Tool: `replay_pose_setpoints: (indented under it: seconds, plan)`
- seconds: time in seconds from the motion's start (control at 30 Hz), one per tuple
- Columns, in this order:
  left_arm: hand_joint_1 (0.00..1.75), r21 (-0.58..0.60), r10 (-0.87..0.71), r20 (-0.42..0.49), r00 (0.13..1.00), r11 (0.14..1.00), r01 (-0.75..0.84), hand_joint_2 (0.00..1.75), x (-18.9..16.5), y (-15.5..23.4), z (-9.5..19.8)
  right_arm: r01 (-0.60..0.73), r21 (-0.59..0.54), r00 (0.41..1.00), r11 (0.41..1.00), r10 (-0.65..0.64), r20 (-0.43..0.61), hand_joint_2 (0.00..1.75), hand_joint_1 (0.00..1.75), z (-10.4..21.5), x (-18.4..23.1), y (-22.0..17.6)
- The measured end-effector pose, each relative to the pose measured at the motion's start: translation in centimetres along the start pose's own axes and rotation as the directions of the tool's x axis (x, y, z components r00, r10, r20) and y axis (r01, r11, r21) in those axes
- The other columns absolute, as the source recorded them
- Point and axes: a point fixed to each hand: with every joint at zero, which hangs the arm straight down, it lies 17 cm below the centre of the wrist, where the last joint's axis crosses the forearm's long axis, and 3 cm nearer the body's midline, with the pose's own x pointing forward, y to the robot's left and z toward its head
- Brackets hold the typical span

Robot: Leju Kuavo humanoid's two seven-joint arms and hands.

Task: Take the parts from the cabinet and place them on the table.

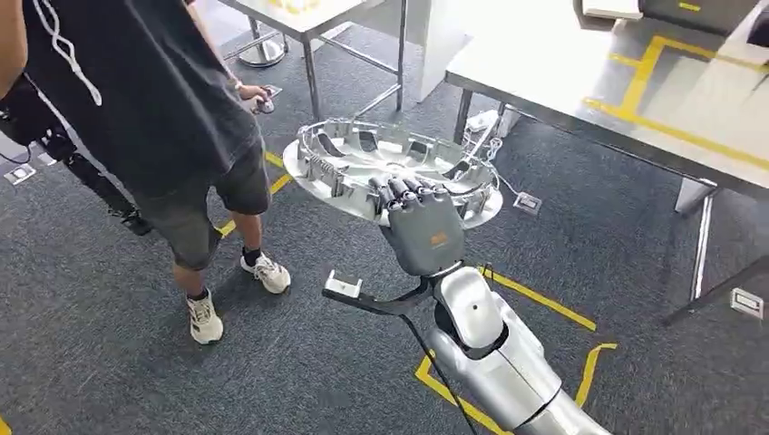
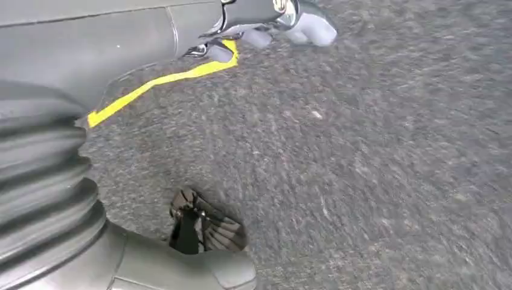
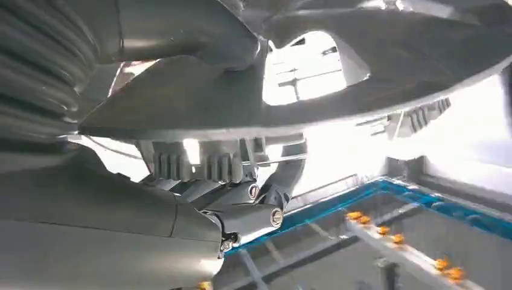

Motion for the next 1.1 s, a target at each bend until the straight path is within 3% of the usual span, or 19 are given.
replay_pose_setpoints:
  seconds: [1.1]
  plan:
    - [0.0,-0.012,0.0,0.0,1.0,1.0,0.0,1.75,-0.2,-0.27,0.19,0.002,0.017,1.0,1.0,-0.002,0.0,1.75,1.75,0.17,-0.03,0.73]
